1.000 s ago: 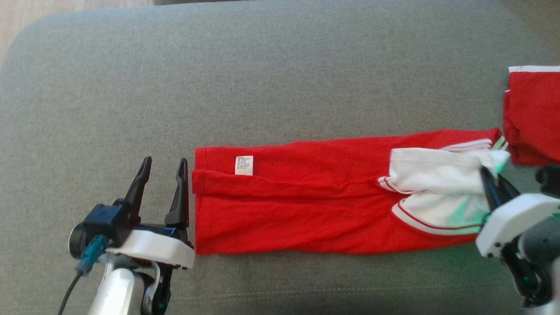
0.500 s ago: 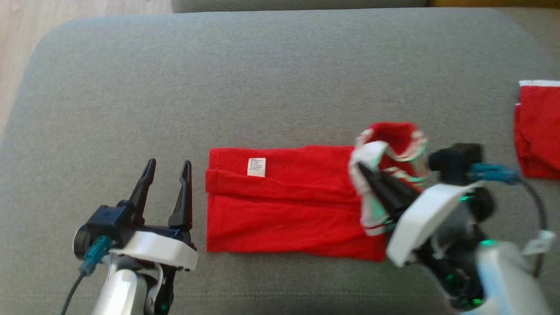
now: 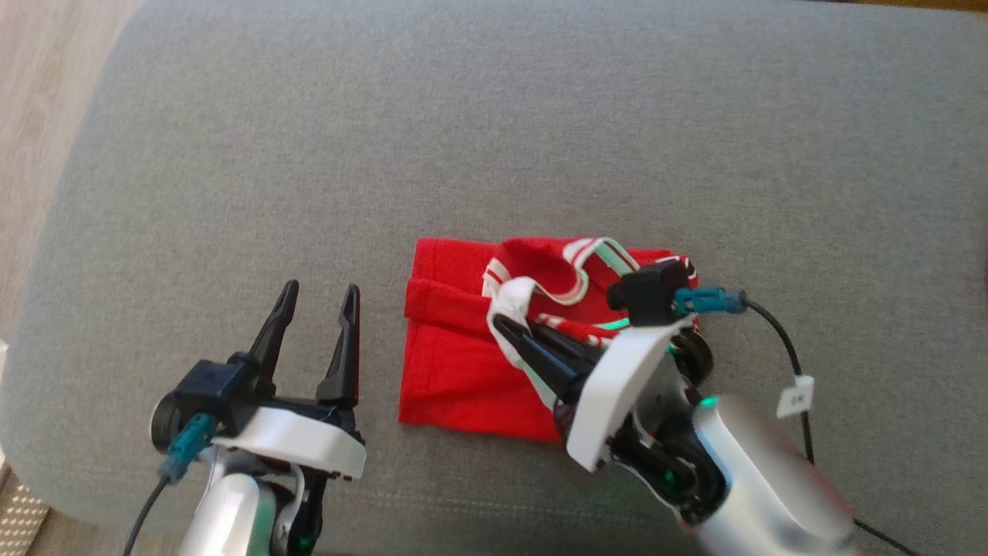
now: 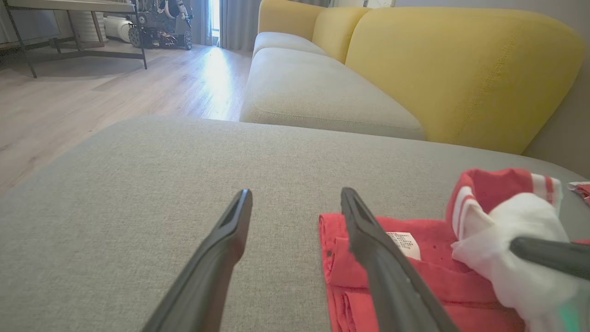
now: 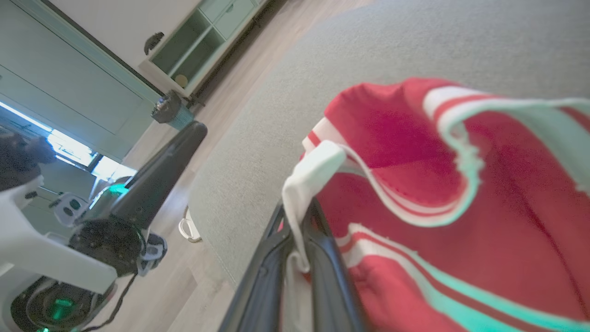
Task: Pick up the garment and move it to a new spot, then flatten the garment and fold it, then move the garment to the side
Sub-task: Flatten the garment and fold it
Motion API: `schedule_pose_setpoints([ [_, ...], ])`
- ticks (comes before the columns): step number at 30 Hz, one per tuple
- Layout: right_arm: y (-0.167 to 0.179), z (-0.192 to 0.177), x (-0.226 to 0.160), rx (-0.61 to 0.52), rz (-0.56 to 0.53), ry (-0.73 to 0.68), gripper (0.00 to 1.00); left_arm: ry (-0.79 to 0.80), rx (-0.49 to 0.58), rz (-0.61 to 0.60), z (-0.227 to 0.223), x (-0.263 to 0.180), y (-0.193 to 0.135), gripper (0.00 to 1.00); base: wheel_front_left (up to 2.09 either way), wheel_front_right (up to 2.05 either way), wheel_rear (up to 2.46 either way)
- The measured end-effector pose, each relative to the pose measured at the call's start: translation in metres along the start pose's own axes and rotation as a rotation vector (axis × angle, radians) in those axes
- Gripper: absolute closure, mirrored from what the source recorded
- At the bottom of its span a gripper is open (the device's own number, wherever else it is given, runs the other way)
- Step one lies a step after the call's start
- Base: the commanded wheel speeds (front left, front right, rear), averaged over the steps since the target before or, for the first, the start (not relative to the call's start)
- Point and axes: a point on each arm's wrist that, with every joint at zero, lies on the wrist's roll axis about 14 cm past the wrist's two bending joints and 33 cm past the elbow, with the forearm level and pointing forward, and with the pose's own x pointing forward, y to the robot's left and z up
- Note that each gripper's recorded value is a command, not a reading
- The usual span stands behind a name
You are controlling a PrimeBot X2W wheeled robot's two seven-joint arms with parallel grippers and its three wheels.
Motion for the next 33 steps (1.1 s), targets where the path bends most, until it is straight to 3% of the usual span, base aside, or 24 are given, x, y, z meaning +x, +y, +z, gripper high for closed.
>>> schedule_pose_setpoints([
  [9,-0.006,-0.008,0.034,0.017,0.045,0.027,1.00,0.015,0.004,0.023,-0.005,0.008,0.008,0.00,0.00,0.00,0.00],
  [10,-0.005,-0.009,0.036,0.020,0.053,0.027,0.68,0.014,0.004,0.023,-0.005,0.009,0.009,0.00,0.00,0.00,0.00],
  [11,-0.003,-0.010,0.038,0.021,0.059,0.028,0.00,0.015,0.003,0.020,-0.005,0.010,0.008,0.00,0.00,0.00,0.00],
  [18,0.008,0.000,0.040,-0.021,0.093,-0.032,0.00,0.022,0.000,0.010,-0.008,0.011,0.005,0.00,0.00,0.00,0.00],
  [24,0.019,0.051,0.022,-0.081,0.110,-0.281,0.00,0.002,0.006,0.006,-0.001,0.013,0.004,0.00,0.00,0.00,0.00],
  [29,-0.022,0.101,-0.020,-0.154,-0.030,-0.499,0.00,-0.014,0.013,-0.008,0.004,0.014,-0.002,0.00,0.00,0.00,0.00],
  [33,-0.065,0.113,-0.064,-0.190,-0.202,-0.594,0.00,-0.031,0.013,-0.009,0.009,0.014,-0.002,0.00,0.00,0.00,0.00],
])
